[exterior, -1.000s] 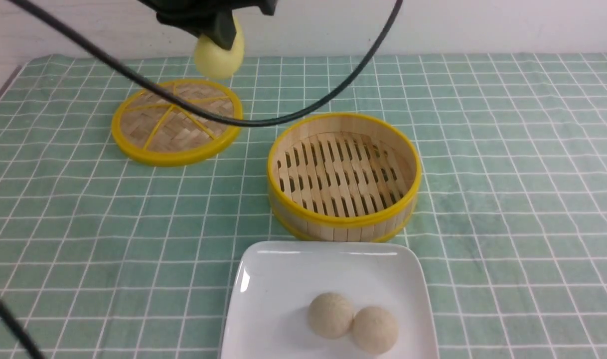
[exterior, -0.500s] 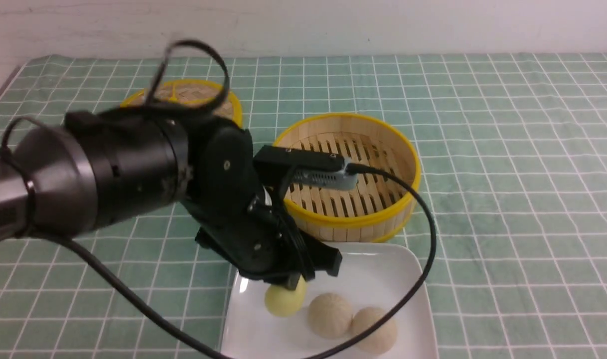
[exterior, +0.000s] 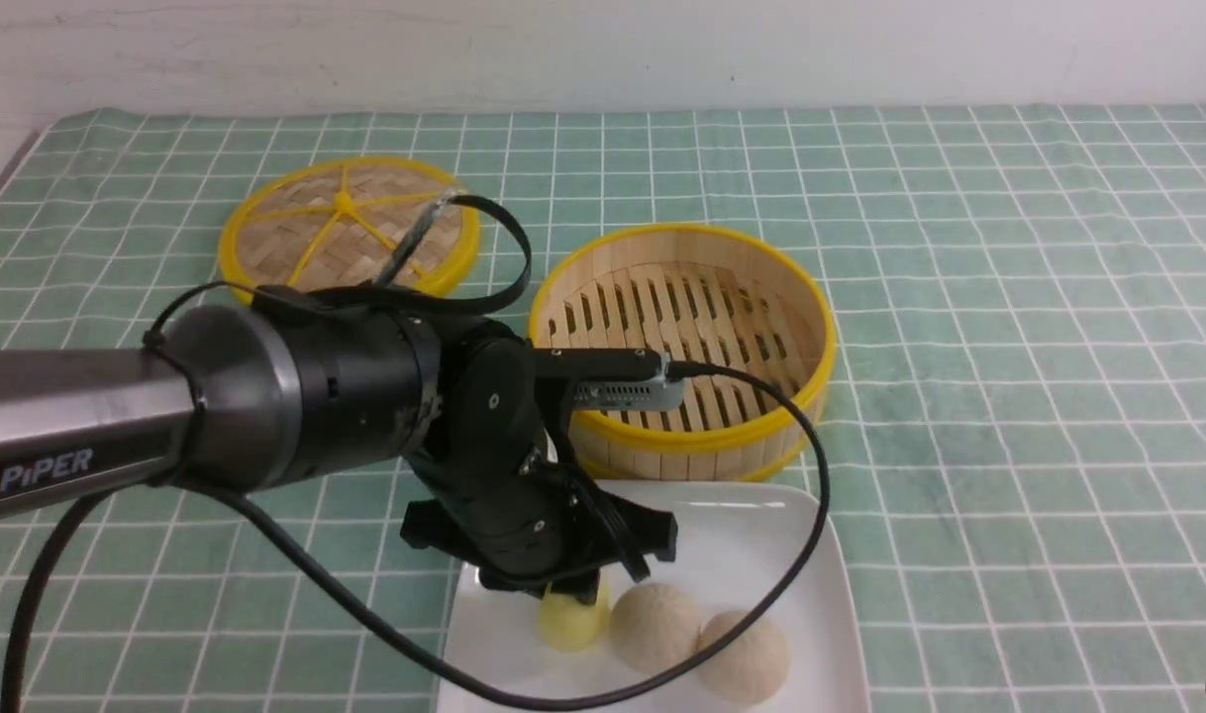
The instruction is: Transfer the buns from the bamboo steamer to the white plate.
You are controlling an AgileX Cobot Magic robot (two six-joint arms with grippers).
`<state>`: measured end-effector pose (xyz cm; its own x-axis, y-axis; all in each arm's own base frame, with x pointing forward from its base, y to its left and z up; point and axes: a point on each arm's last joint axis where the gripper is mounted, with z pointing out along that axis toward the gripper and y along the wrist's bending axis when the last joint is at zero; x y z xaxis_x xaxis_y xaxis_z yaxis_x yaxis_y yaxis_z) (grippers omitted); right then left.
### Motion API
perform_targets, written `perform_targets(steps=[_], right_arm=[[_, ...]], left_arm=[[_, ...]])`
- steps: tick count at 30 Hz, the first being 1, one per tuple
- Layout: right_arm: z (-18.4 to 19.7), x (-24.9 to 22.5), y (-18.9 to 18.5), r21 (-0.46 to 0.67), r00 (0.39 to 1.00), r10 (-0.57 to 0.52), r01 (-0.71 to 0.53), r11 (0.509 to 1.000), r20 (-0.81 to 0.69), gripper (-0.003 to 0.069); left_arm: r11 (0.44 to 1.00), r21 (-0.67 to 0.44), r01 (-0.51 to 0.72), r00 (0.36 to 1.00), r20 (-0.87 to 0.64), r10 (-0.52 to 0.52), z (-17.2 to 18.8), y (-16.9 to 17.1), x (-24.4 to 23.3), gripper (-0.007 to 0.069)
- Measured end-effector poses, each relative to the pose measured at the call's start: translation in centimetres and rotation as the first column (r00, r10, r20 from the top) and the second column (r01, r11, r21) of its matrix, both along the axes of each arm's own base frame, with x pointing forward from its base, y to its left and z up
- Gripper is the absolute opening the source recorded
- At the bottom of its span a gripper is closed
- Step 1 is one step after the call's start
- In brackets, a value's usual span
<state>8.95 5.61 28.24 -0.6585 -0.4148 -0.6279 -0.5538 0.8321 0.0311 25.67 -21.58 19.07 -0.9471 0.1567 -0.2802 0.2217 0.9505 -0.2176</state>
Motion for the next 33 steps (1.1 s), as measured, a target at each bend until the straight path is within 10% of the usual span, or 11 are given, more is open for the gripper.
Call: perform_targets(steps=[9,15,24,33], right_arm=[[3.2,-3.0,-1.5,-0.001,0.999,-0.003,0.003,1.0,-0.034,0.0053],[4.4,-6.5,-3.8,0.075,0.993,-0.098,0.093,0.993,0.064,0.0059],[3.8,-6.7,-4.3,0.448,0.876,-0.287,0.093,0.889,0.388,0.0063],[0.5,-4.2,-3.1,0.421,0.845,-0.267,0.055,0.906,0.464,-0.0005]], left_arm=[[1.0,-0.026,-0.014,1.0,0.025,0.015,3.0,-0.2,0.3,0.0461],[0.999,-0.045,-0.007,0.998,0.06,0.009,4.9,-0.4,0.5,0.0497],[0.999,-0.032,0.005,0.998,0.064,-0.003,5.3,-0.4,0.6,0.0398],[1.0,-0.027,0.007,0.998,0.059,-0.006,5.3,-0.3,0.6,0.0181]])
